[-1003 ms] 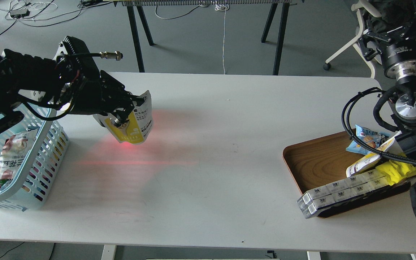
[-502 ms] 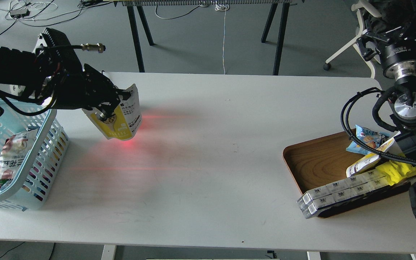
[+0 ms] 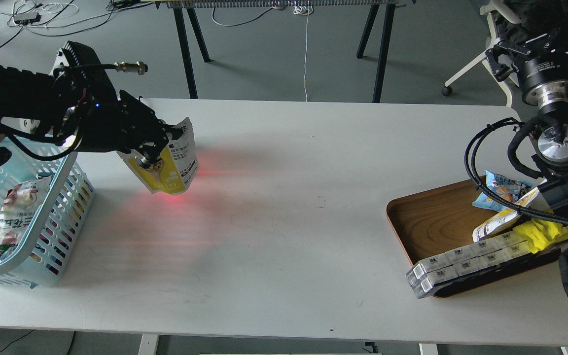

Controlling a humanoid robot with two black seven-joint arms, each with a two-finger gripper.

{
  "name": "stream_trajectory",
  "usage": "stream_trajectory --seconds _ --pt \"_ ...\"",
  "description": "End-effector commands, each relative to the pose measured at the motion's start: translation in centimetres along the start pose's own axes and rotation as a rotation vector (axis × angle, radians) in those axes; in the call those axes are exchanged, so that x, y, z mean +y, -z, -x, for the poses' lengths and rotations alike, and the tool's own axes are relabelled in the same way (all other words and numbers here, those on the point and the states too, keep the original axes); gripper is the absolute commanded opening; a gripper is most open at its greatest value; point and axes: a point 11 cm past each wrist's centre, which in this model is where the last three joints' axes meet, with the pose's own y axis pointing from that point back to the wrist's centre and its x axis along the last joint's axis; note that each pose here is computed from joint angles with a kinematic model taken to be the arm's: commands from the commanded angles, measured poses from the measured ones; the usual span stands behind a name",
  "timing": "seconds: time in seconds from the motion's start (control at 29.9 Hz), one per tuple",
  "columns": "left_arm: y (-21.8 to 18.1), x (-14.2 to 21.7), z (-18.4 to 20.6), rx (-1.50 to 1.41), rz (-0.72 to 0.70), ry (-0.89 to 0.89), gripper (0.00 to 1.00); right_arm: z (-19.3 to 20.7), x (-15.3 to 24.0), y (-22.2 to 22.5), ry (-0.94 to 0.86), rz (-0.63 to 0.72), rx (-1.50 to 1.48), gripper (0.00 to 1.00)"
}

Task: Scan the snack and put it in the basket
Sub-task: 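Lift the pouch and hold it near the scanner, then carry the pouch over the blue basket and drop it in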

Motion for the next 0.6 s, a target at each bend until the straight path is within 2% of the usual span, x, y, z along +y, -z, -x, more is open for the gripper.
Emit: stream_trajectory --seconds 0.0,0.37,0.57 --pt "-0.3 -0.4 -0.2 -0.002 0.012 -0.005 0.00 -0.2 0.1 0.0 -0.003 0.001 0.001 0.99" --pt "-0.4 -0.4 -0.3 -0.004 0.012 -0.008 0.00 0.0 0.0 -0.1 0.000 0.000 -0.001 0.99" --pt "-0.6 0.9 -0.5 -0.027 0.004 -0.012 0.00 0.0 0.0 0.0 -0.001 -0.002 -0.001 0.99"
